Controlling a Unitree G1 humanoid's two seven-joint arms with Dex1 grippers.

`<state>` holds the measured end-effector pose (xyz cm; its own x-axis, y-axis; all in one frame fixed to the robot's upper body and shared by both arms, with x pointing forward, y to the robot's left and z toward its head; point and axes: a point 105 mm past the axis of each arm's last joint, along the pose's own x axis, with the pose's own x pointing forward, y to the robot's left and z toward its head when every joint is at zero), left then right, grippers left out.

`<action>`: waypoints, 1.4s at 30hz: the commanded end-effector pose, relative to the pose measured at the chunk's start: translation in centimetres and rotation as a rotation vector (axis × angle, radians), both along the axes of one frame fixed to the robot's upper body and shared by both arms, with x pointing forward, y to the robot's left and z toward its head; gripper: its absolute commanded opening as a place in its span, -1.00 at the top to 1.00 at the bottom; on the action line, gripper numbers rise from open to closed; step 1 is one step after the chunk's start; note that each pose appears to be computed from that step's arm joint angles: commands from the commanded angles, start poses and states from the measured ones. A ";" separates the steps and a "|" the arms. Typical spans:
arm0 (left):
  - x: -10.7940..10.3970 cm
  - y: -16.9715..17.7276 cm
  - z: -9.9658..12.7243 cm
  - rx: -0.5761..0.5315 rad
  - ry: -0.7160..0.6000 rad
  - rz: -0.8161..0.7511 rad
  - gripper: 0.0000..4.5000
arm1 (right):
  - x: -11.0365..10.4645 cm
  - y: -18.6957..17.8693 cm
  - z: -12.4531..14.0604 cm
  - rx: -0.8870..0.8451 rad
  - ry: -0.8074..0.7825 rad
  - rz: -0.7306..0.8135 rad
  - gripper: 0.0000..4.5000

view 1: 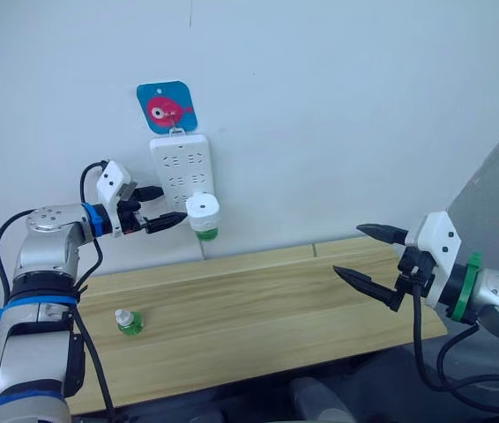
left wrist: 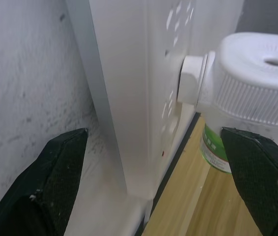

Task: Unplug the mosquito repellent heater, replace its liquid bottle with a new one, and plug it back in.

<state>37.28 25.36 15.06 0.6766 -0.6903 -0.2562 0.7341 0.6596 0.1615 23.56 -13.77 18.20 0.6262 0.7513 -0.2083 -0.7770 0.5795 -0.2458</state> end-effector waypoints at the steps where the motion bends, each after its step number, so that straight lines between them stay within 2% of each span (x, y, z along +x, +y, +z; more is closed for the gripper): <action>1: 0.5 -0.4 0.9 0.006 -0.042 -0.008 -1.00 | -0.3 0.7 1.3 0.010 -0.061 0.016 -1.00; 5: 0.5 -0.9 0.9 0.005 -0.033 -0.042 -1.00 | -0.3 0.8 1.6 0.016 -0.066 0.010 -1.00; 15: 0.6 -2.2 2.5 -0.058 -0.034 -0.108 -1.00 | -0.1 1.3 1.7 0.028 -0.059 0.006 -1.00; 25: 0.5 -2.2 2.5 -0.059 -0.027 -0.120 0.38 | -0.1 1.3 1.8 0.029 -0.055 0.006 -1.00; 26: 0.4 -2.6 2.7 -0.073 -0.028 -0.133 0.43 | 0.0 1.5 1.8 0.036 -0.054 0.011 -1.00; 34: -0.2 -3.8 3.4 -0.142 -0.026 -0.158 0.43 | 0.8 4.4 2.1 0.106 -0.071 0.056 -1.00; 38: -0.7 -3.7 3.2 -0.150 -0.014 -0.136 0.43 | 3.4 6.7 2.6 0.200 -0.071 -0.014 -1.00; 42: -0.9 -3.7 3.1 -0.157 -0.012 -0.118 0.43 | 4.5 9.3 3.1 0.227 -0.084 -0.014 -1.00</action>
<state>36.48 21.96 15.98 0.5864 -0.7853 -0.1987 0.8043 0.5936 0.0279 27.80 -5.24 20.70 0.6326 0.7744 -0.0021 -0.7669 0.6261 -0.1408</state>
